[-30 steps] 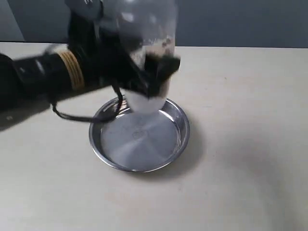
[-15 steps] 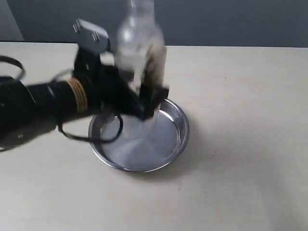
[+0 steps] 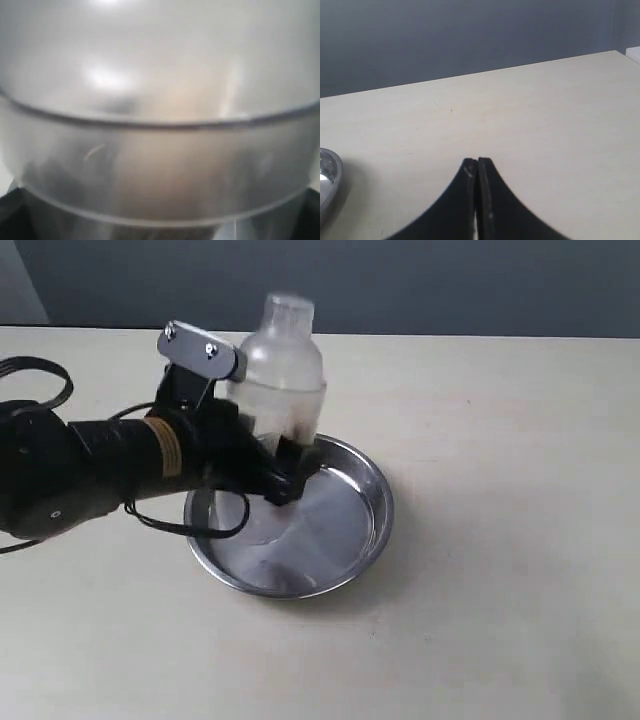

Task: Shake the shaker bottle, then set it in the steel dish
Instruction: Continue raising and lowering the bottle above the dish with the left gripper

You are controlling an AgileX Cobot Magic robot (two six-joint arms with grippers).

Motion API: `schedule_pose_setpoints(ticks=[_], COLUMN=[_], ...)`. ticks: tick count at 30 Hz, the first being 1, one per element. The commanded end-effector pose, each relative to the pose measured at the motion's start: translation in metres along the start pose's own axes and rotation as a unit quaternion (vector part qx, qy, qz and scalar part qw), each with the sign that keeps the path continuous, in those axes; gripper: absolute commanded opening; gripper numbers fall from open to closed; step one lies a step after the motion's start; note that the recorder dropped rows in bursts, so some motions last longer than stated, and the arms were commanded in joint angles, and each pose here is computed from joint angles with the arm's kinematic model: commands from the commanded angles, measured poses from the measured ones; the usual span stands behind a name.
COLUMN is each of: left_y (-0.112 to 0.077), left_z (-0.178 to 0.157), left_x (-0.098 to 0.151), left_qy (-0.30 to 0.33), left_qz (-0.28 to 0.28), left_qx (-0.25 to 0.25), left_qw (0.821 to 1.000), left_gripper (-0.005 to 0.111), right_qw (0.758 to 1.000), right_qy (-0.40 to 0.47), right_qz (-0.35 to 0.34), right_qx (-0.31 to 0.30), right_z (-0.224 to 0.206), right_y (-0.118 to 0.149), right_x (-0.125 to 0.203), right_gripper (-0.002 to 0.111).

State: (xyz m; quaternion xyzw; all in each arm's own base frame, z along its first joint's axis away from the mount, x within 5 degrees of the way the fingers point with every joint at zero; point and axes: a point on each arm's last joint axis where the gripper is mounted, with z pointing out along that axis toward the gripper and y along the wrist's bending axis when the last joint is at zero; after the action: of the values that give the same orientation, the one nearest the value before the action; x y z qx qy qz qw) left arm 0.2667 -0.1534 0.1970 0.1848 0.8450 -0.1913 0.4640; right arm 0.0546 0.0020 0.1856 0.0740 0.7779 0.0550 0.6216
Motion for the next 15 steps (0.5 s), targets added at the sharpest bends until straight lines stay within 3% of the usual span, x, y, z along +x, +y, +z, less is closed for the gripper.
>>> schedule_pose_setpoints(ticks=[1, 3, 6, 8, 10, 12, 14, 15], left_y=[-0.024, -0.024, -0.009, -0.002, -0.011, -0.024, -0.03, -0.03], left_z=[-0.052, -0.052, -0.009, 0.009, -0.001, -0.029, -0.053, -0.059], left_x=[-0.079, -0.078, -0.029, -0.01, -0.026, -0.067, -0.098, -0.105], left_qy=[-0.204, -0.204, -0.091, -0.047, -0.083, -0.183, -0.249, -0.249], left_qz=[0.015, 0.022, 0.0, -0.024, -0.015, 0.017, 0.041, 0.047], left_qx=[0.061, 0.058, 0.019, 0.007, 0.036, 0.074, 0.079, 0.069], left_qw=[0.977, 0.977, 0.996, 0.999, 0.996, 0.98, 0.965, 0.965], left_gripper=[0.0, 0.0, 0.0, 0.0, 0.0, 0.0, 0.0, 0.0], right_qw=[1.0, 1.0, 1.0, 1.0, 1.0, 1.0, 1.0, 1.0], right_qy=[-0.005, -0.005, -0.005, -0.005, -0.005, -0.005, -0.005, -0.005], right_qz=[-0.001, -0.001, -0.001, -0.001, -0.001, -0.001, -0.001, -0.001], right_qx=[0.001, 0.001, 0.001, 0.001, 0.001, 0.001, 0.001, 0.001], right_z=[0.0, 0.0, 0.0, 0.0, 0.0, 0.0, 0.0, 0.0], right_y=[0.0, 0.0, 0.0, 0.0, 0.0, 0.0, 0.0, 0.0], right_x=[0.0, 0.0, 0.0, 0.0, 0.0, 0.0, 0.0, 0.0], right_gripper=[-0.001, -0.001, -0.001, -0.001, -0.001, -0.001, -0.001, -0.001])
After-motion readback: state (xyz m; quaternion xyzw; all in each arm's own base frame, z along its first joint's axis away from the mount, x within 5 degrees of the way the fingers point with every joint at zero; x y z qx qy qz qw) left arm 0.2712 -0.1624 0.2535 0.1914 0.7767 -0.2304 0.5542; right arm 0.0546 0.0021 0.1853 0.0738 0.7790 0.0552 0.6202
